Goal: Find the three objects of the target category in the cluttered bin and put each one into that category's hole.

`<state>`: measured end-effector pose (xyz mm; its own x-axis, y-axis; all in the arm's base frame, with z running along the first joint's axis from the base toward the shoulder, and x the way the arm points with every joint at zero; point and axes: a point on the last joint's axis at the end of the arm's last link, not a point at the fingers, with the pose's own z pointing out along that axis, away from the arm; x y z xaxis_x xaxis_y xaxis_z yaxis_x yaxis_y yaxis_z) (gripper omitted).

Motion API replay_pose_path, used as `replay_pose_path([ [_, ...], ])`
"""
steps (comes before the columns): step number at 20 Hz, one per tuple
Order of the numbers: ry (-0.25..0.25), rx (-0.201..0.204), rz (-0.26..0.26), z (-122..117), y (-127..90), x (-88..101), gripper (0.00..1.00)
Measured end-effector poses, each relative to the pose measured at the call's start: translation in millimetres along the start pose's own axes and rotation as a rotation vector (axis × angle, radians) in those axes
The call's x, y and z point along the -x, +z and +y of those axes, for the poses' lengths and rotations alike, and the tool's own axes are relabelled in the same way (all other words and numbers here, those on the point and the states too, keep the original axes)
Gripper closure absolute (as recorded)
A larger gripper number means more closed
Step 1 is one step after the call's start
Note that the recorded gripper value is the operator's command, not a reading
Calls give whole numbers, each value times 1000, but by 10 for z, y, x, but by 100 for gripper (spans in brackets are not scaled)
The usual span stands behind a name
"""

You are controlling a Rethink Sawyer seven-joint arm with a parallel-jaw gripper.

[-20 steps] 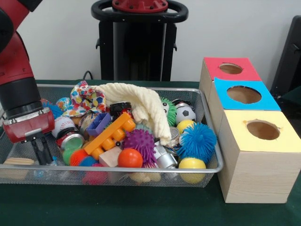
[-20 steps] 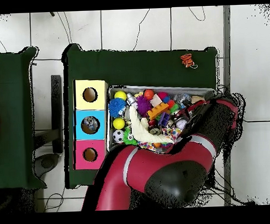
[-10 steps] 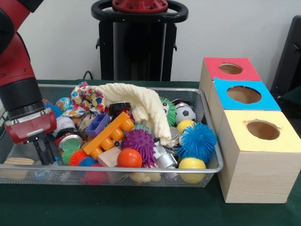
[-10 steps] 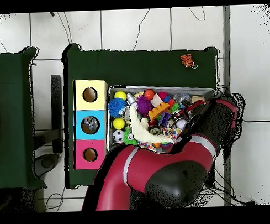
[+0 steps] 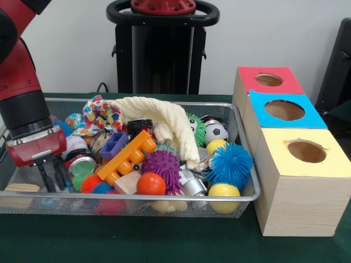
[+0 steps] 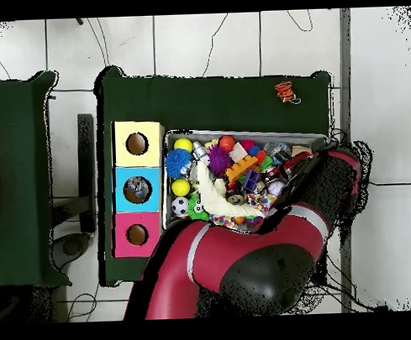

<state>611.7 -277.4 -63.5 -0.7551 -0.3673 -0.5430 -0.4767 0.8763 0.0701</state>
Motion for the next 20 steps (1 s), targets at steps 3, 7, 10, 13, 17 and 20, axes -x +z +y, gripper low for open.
replay_pose_path([
  [3, -3, 3, 2, 21, 16, 8, 0],
  [7, -2, 3, 2, 20, 14, 5, 0],
  [10, -2, 3, 2, 20, 15, 5, 0],
  [13, -2, 3, 2, 20, 14, 5, 0],
  [17, 0, -2, 1, 16, 17, 5, 0],
  [20, 9, -18, -1, 10, 24, -2, 0],
])
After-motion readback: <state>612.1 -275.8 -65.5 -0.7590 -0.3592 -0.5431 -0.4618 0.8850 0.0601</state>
